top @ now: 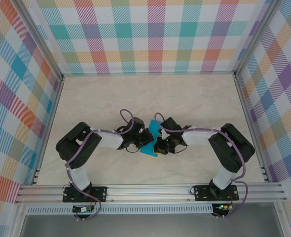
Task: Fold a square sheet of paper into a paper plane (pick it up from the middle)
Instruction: Fold the triangle a second time at the center of the table.
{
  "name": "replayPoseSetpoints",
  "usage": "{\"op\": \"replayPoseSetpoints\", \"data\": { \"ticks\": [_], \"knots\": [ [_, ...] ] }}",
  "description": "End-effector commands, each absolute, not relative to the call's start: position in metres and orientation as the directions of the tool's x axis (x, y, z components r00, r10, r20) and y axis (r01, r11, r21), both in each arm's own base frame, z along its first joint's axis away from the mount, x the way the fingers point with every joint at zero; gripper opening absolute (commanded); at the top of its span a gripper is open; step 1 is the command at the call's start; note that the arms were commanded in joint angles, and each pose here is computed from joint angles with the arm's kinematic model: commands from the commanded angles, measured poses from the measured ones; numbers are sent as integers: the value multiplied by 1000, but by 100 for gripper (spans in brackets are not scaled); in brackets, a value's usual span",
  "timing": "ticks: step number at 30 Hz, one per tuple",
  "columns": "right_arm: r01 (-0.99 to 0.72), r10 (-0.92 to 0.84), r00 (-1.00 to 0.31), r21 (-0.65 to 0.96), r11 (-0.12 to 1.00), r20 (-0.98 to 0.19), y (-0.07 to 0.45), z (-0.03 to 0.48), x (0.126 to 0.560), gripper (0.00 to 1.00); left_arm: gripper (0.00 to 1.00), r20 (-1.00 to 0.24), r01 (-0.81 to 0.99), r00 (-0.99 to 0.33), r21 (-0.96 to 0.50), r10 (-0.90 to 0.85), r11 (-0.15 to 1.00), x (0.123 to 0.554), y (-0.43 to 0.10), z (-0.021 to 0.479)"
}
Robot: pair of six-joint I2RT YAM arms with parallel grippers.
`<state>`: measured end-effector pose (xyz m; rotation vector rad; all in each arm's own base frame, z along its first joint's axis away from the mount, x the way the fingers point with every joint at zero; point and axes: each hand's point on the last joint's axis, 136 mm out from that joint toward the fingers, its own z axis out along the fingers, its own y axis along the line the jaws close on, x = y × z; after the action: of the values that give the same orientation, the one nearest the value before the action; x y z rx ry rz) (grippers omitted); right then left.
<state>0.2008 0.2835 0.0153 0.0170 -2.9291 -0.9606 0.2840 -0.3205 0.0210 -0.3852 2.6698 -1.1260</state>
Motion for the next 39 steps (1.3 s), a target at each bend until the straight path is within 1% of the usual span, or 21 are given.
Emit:
{"op": "replayPoseSetpoints", "data": {
  "ticks": [1,5,9,19,23,29,35,39],
  "knots": [
    [10,-43,-996,603,798,73,285,30,193,7,2,-62,-181,-954,-663,-294,727,265,-309,-3],
    [-10,-57,-997,651,759,52,299,47,201,7,2,-63,-179,-954,-665,-293,725,265,-309,-2],
    [11,-53,-995,647,762,81,303,37,203,8,2,-60,-178,-955,-668,-291,722,265,-311,-2],
    [69,-22,-987,548,834,158,269,-8,175,7,2,-61,-181,-954,-663,-293,727,267,-310,-3],
    [64,-26,-988,548,834,153,267,-6,172,7,2,-61,-186,-953,-659,-298,729,266,-309,-4],
    [30,-56,-991,615,788,121,277,14,173,8,2,-58,-188,-953,-656,-297,731,264,-308,-5],
    [49,-36,-991,601,798,129,266,0,165,9,2,-55,-188,-954,-654,-295,733,264,-307,-7],
    [71,-9,-990,548,833,141,254,-11,160,8,2,-55,-186,-955,-656,-292,732,264,-308,-6]
  ]
}}
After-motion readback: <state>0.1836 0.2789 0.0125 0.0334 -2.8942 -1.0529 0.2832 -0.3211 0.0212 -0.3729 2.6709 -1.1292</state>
